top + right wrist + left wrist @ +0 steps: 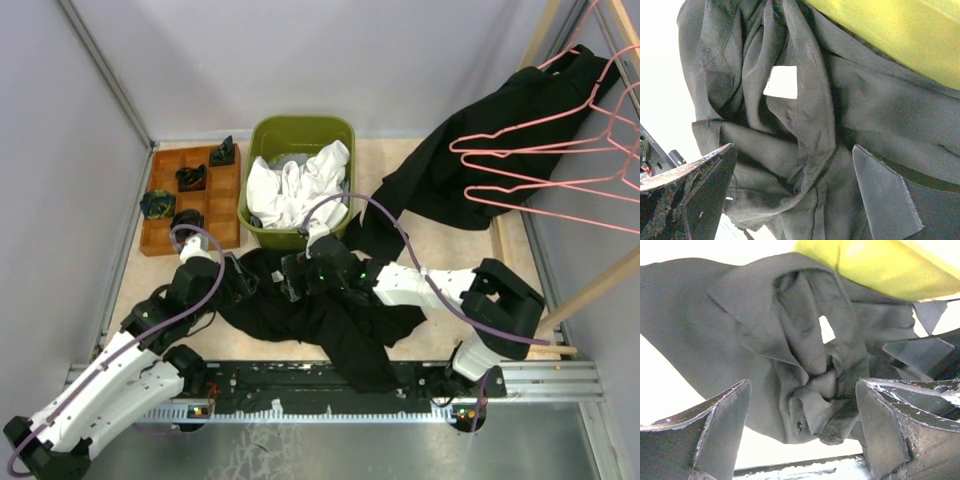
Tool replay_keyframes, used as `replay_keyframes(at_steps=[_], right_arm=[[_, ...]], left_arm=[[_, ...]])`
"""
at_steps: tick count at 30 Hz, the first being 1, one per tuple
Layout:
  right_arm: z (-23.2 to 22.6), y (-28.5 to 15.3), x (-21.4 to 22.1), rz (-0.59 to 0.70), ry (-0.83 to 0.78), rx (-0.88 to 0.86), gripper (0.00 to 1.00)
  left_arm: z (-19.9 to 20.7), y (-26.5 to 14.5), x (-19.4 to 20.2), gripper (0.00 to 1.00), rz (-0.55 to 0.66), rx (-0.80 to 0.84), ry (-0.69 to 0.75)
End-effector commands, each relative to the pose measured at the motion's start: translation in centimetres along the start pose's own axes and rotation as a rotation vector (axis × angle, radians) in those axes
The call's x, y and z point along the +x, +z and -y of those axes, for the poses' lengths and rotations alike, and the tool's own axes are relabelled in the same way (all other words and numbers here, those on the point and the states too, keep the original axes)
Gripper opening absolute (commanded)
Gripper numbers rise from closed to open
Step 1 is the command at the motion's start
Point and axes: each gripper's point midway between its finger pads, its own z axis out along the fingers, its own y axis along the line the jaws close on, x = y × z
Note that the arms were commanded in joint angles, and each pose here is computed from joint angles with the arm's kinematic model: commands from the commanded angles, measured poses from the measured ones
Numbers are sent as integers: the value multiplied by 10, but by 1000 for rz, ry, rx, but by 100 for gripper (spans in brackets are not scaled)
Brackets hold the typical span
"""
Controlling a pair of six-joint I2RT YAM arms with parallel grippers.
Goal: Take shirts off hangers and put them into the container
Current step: Pick up the shirt from the center of the board.
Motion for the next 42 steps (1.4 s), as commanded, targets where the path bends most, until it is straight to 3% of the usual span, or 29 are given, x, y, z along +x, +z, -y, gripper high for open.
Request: replay_keyframes(at_steps=[1,8,13,20,21,24,26,27,29,36,42], right_arm=[[-21,13,-12,-11,-53,-37,99],[-27,44,15,-131,-136,-17,99],[-39,56,34,-188,-224,-27,99],[7,75,79,-351,-419,279,99],[14,76,88,-380,-444,305,96],[27,73,105,-427,-458,339,64],[23,68,104,-399,-445,301,41],[4,59,84,-321,-443,213,14],[-16,42,51,-225,-440,154,0],[-65,-36,-55,165,-353,1,0],[-82,-92,-110,343,-301,-59,0]], left_arm=[[-26,-15,-34,91,121,-192,-15],[-33,-42,-73,91,287,-241,-50],[-37,-53,-79,91,328,-223,-49],[-42,-64,-84,91,370,-207,-32],[-44,-64,-84,91,374,-209,-27],[-46,-65,-84,91,379,-214,-4],[-49,-65,-82,91,375,-223,8],[-53,-63,-79,91,366,-237,21],[-54,-62,-78,91,367,-236,24],[-50,-59,-79,91,371,-221,48],[-49,-57,-78,91,370,-215,51]])
